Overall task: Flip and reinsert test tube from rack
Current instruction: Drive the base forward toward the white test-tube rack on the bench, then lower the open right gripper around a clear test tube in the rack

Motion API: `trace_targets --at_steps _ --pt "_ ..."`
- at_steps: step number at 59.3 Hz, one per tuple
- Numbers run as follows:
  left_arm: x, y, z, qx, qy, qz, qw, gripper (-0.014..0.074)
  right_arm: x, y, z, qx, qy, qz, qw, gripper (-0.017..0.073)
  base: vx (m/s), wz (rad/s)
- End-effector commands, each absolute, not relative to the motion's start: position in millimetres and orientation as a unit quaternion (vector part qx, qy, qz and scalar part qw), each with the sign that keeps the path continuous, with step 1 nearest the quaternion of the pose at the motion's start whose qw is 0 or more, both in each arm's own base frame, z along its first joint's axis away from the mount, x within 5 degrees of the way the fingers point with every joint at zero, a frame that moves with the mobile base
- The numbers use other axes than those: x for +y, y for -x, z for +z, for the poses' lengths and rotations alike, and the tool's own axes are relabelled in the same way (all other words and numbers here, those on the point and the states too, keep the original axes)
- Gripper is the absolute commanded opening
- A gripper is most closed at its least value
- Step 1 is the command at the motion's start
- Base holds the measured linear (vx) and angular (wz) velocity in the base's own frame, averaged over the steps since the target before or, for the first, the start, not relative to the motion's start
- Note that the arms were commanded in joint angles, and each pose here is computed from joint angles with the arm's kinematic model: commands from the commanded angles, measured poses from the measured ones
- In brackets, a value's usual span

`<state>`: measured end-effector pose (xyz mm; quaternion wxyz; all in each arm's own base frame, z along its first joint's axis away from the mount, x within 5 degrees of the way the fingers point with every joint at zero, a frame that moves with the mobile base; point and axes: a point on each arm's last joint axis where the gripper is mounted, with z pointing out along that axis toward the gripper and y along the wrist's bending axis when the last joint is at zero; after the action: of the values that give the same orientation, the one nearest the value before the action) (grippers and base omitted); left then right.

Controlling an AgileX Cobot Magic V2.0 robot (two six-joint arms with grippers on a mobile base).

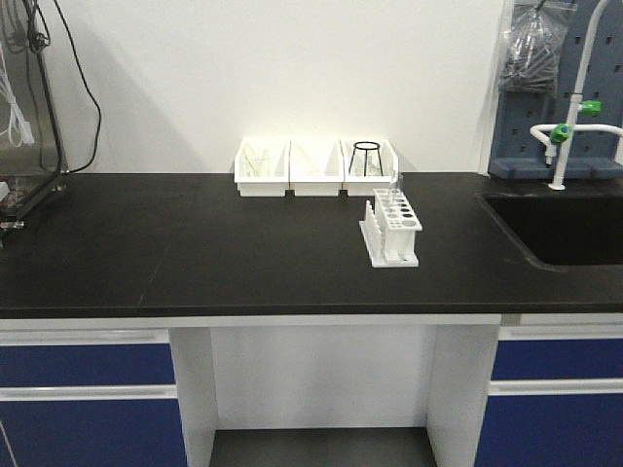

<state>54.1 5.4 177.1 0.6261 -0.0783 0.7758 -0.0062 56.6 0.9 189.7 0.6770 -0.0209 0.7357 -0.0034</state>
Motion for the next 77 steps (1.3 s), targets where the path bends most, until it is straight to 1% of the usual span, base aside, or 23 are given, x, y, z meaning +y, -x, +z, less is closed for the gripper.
trace_targets --at_steps 1,33,77 --pt "4.6 -54.9 185.5 0.745 0.072 -0.012 0.663 -0.0006 1.3 -56.2 197.7 0.703 0.024 -0.005 0.711 -0.0008 0.28 0.08" --pt "4.6 -54.9 185.5 0.745 0.072 -0.012 0.663 -0.0006 1.3 -56.2 197.7 0.703 0.024 -0.005 0.711 -0.0008 0.35 0.09" --pt "4.6 -54.9 185.5 0.745 0.072 -0.012 0.663 -0.0006 1.3 -56.2 197.7 0.703 0.024 -0.005 0.711 -0.0008 0.39 -0.04"
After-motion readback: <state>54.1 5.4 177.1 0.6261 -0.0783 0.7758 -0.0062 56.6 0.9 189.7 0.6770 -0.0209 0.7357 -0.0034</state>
